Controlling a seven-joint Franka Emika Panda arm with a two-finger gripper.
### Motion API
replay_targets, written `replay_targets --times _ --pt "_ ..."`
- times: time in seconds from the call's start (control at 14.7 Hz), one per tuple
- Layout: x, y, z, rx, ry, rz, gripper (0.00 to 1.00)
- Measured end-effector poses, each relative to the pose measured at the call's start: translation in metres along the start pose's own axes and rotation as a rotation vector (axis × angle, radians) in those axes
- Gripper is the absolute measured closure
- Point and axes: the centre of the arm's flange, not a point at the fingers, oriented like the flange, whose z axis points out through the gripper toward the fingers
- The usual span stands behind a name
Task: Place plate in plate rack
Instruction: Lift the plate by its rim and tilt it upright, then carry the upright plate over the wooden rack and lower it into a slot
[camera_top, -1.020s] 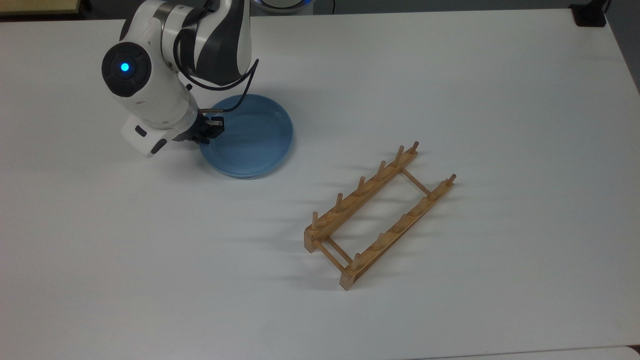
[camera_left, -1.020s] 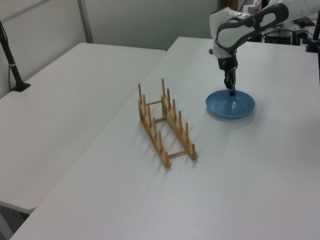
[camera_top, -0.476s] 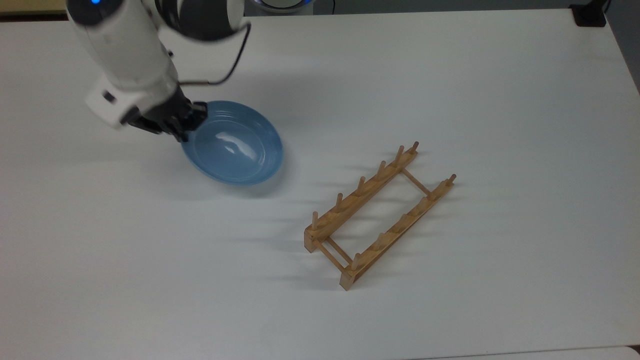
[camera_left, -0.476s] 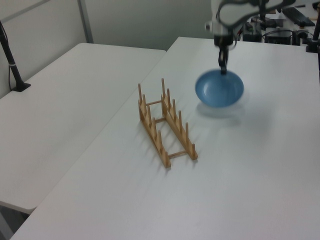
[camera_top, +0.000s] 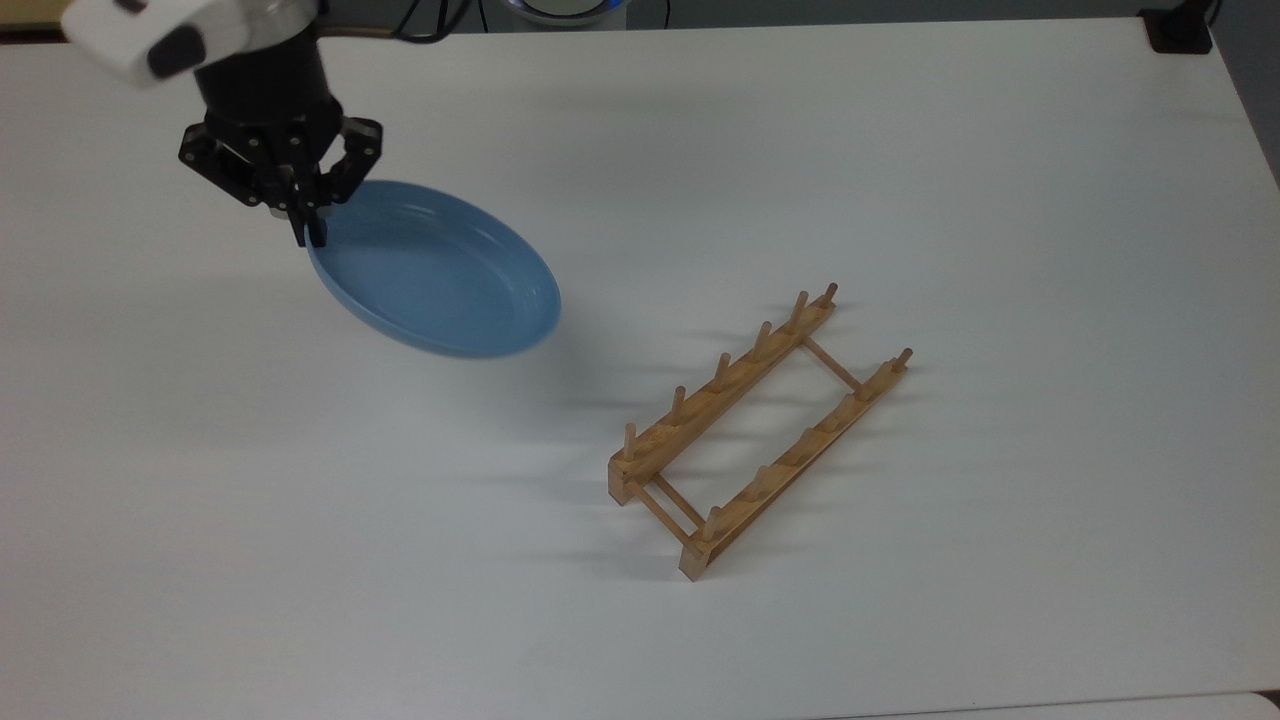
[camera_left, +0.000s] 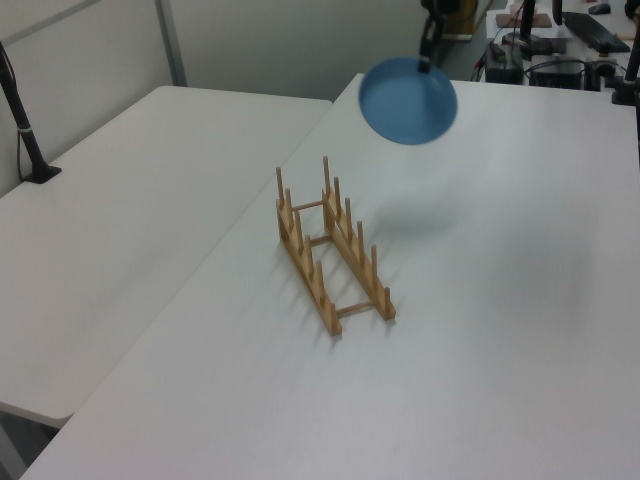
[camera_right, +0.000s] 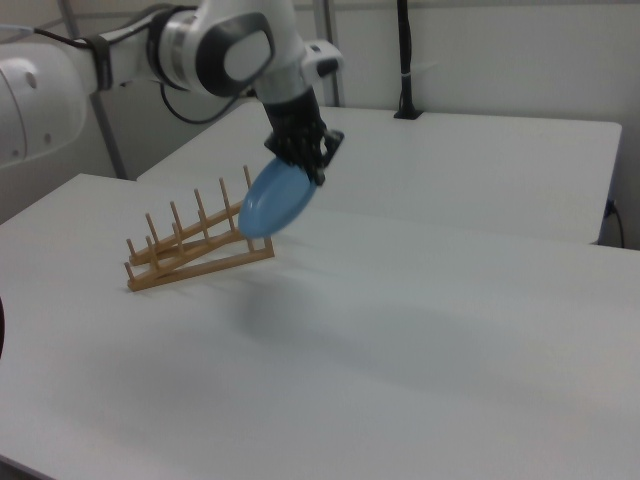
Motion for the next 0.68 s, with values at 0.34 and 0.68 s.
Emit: replay_targets --times 0.34,0.68 --pt "0.045 -0.098 -0.04 -0.197 0.217 0.018 0.94" --pt "0.06 -0.21 -0.056 -0.342 0.369 -0.004 0.94"
